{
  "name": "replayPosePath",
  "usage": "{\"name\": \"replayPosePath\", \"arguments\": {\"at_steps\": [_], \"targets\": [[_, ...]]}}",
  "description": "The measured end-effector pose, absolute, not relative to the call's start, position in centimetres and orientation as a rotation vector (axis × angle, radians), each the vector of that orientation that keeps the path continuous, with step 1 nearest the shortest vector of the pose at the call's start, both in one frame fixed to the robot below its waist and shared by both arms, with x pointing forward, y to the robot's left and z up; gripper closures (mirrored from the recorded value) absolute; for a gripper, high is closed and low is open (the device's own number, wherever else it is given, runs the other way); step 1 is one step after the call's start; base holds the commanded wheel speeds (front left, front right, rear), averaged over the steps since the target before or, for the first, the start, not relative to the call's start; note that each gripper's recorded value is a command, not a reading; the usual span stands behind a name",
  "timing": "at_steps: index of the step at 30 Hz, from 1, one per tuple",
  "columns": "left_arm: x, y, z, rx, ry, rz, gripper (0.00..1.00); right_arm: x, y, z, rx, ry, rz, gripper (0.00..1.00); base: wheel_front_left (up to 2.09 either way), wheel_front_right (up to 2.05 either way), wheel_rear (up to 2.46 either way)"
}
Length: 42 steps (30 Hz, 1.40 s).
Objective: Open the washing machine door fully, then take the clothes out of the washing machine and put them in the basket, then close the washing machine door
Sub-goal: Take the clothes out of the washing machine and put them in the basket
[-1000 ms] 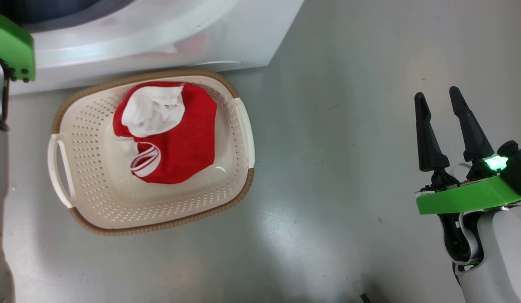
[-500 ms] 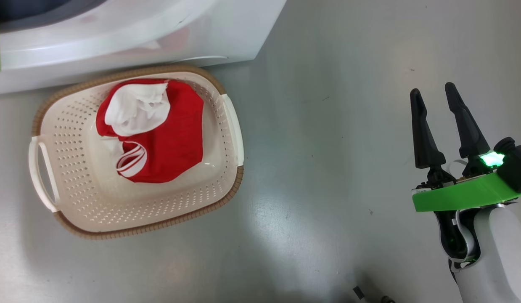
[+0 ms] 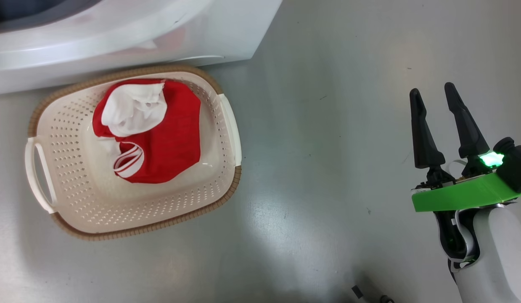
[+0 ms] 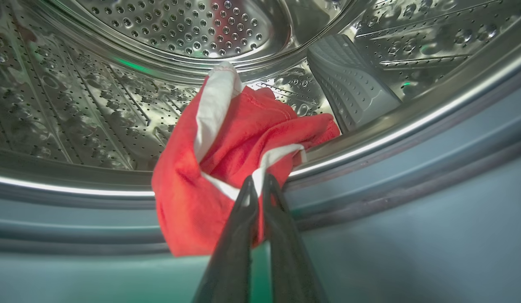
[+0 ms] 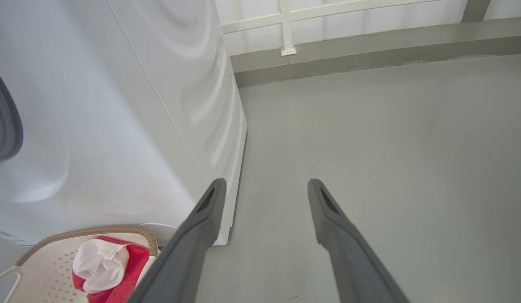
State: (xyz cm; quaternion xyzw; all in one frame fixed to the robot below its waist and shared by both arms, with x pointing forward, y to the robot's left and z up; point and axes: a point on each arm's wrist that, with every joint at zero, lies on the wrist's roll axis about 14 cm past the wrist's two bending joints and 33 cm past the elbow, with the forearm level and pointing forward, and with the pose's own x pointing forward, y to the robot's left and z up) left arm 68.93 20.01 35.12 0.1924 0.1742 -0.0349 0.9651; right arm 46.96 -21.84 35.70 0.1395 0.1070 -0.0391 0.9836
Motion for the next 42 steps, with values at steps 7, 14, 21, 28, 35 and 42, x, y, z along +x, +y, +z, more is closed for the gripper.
{"name": "replayPosePath", "arguments": {"at_steps": [7,14,21,28,35,42], "targets": [[69.3,20.2,36.6,0.286,0.307,-0.034,1.00,47.2,-21.6,35.9,0.286,0.209,-0.072,0.00,0.00,0.00,0.00],[70.3,19.7,41.6,0.064,0.124,0.011,1.00,47.5,-21.2,36.3,0.291,0.196,-0.060,0.00,0.00,0.00,0.00],[68.4,19.1,43.8,-0.115,0.010,0.016,1.00,47.9,-20.8,36.8,0.289,0.181,-0.041,0.00,0.00,0.00,0.00],[66.9,19.4,46.5,-0.199,-0.086,0.009,1.00,48.2,-20.7,37.5,0.283,0.164,-0.026,0.00,0.00,0.00,0.00],[64.7,19.3,49.4,-0.256,-0.189,0.011,1.00,48.4,-20.6,38.3,0.269,0.147,-0.014,0.00,0.00,0.00,0.00],[61.6,18.9,51.8,-0.277,-0.265,-0.017,1.00,47.5,-20.3,38.3,0.247,0.162,0.003,0.00,0.00,0.00,0.00]]}}
